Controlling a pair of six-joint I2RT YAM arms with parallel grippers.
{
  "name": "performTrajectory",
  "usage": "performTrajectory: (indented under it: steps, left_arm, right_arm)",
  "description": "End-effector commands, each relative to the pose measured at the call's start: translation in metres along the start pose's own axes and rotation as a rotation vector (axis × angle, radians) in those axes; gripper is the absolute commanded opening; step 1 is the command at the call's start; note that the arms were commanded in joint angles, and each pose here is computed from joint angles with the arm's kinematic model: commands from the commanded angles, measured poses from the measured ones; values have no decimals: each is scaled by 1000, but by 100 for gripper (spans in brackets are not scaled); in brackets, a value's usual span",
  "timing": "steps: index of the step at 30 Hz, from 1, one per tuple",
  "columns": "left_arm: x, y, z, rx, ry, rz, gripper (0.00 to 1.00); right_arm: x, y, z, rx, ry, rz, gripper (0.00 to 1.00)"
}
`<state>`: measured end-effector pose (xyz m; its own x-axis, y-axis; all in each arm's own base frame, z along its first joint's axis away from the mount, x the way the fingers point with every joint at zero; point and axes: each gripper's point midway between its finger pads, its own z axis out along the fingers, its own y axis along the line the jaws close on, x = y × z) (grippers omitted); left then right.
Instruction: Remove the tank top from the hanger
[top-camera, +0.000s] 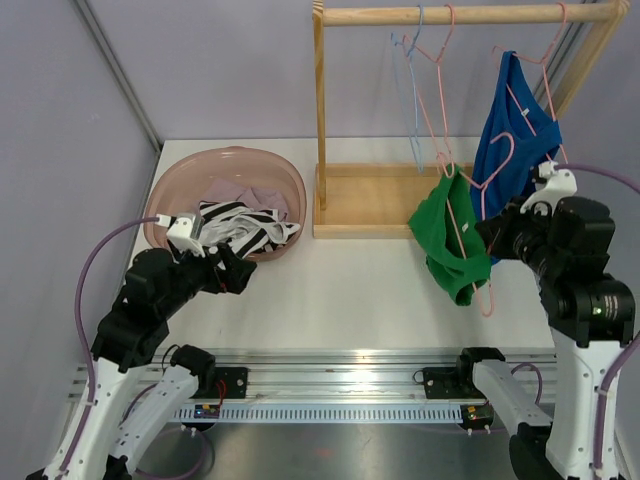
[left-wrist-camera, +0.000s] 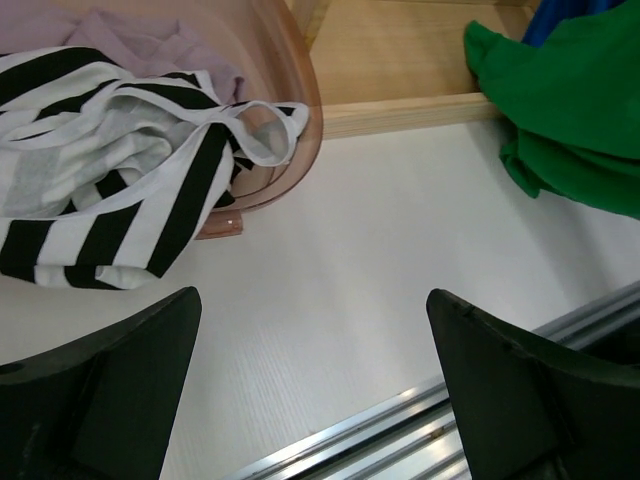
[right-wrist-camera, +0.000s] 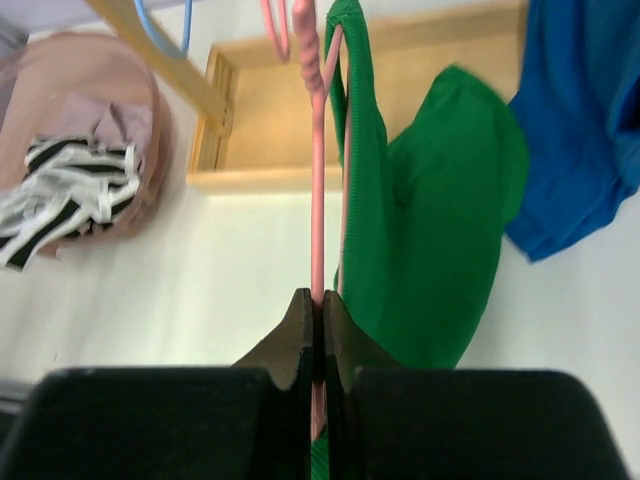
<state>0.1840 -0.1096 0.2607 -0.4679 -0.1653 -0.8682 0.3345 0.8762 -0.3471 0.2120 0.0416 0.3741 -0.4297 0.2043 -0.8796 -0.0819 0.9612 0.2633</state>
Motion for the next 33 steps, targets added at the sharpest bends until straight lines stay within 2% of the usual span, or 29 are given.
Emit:
performTrajectory:
  steps: [1,7,12,13,20,26,27,33]
  left_arm:
    - [-14,-34,8,171,-21,-6,99]
    - [-20,-65,18,230,-23,-20,99]
    - [-18,-89,23,230,-41,-11,99]
    - [-16,-92,24,225,-40,-7,99]
    - [-1,-116,34,142,-47,89,99]
    - [1,-170,42,229,-48,245,99]
    - [-8,-177,40,229,-68,258,99]
    - [-14,-193,53,219,-88,295,99]
  right_arm:
    - [42,22,-4,-157,79,33,0]
    - [101,54,-17,-397,217,90,0]
    - [121,80,-32,-576,227,181,0]
    - [133,87,-34,-644,269,214,0]
    - [137,111,-73,-839,227,229,0]
    - [126,115,-77,-854,242,223,0]
    - [126,118,-79,-870,256,213,0]
    - [112,127,-90,-897,318,129,0]
